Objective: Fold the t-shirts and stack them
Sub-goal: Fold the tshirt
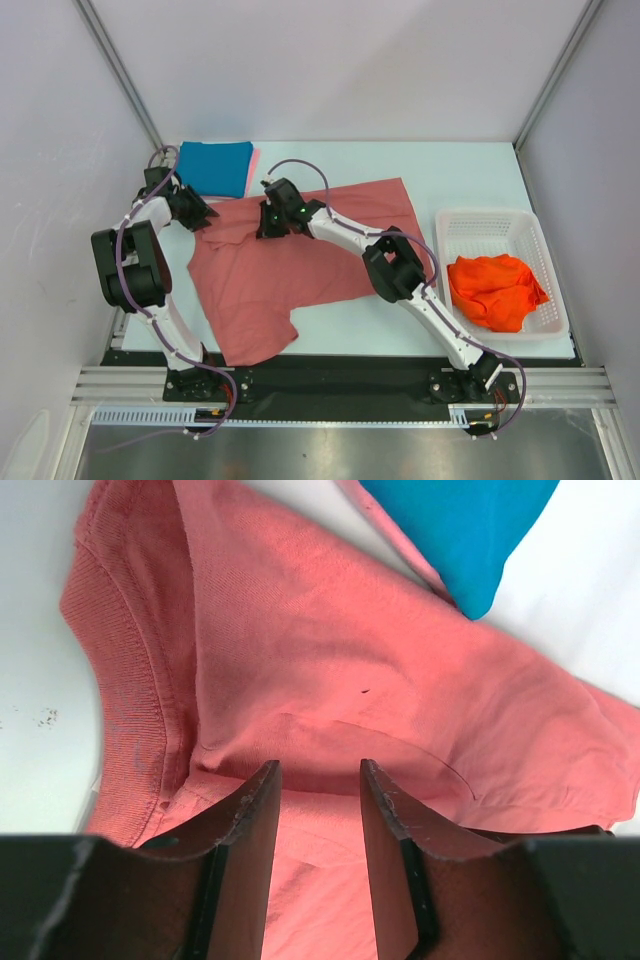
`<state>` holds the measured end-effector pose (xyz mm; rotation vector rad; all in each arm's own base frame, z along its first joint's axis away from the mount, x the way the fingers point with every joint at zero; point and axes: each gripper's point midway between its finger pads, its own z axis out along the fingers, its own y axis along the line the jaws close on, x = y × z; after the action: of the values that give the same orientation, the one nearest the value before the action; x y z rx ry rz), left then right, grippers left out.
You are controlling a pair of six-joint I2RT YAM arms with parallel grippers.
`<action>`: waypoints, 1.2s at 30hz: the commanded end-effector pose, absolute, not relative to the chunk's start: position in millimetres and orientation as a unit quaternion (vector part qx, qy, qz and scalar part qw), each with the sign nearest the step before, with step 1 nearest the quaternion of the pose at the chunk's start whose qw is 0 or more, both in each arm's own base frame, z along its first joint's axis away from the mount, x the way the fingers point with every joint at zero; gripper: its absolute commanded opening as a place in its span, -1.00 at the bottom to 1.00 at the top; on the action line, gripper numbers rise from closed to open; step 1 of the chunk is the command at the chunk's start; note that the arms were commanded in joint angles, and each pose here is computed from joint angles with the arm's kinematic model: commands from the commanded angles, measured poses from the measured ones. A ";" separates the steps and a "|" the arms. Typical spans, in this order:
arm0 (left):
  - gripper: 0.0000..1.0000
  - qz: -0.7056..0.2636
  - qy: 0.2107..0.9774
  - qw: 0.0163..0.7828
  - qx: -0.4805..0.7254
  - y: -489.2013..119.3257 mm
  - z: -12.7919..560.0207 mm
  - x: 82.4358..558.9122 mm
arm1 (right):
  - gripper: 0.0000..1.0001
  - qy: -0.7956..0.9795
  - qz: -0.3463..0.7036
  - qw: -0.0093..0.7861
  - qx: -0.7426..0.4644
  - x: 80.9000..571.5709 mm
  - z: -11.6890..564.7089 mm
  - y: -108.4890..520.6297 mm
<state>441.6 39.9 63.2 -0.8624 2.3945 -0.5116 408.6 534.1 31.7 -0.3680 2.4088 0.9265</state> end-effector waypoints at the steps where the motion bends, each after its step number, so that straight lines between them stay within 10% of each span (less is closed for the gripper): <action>1: -0.15 -0.196 0.881 0.299 -0.310 43.1 80.1 449.1 | -1.00 0.889 0.352 0.256 -0.139 401.6 75.7 527.8; 36: 0.10 -0.102 0.897 0.266 -0.339 61.1 91.5 397.0 | -1.00 0.915 0.349 0.133 -0.154 355.3 76.8 478.7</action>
<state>410.8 54.8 73.6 -0.9329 2.4404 -0.3348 357.7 479.8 34.2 -0.4036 2.7130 0.9624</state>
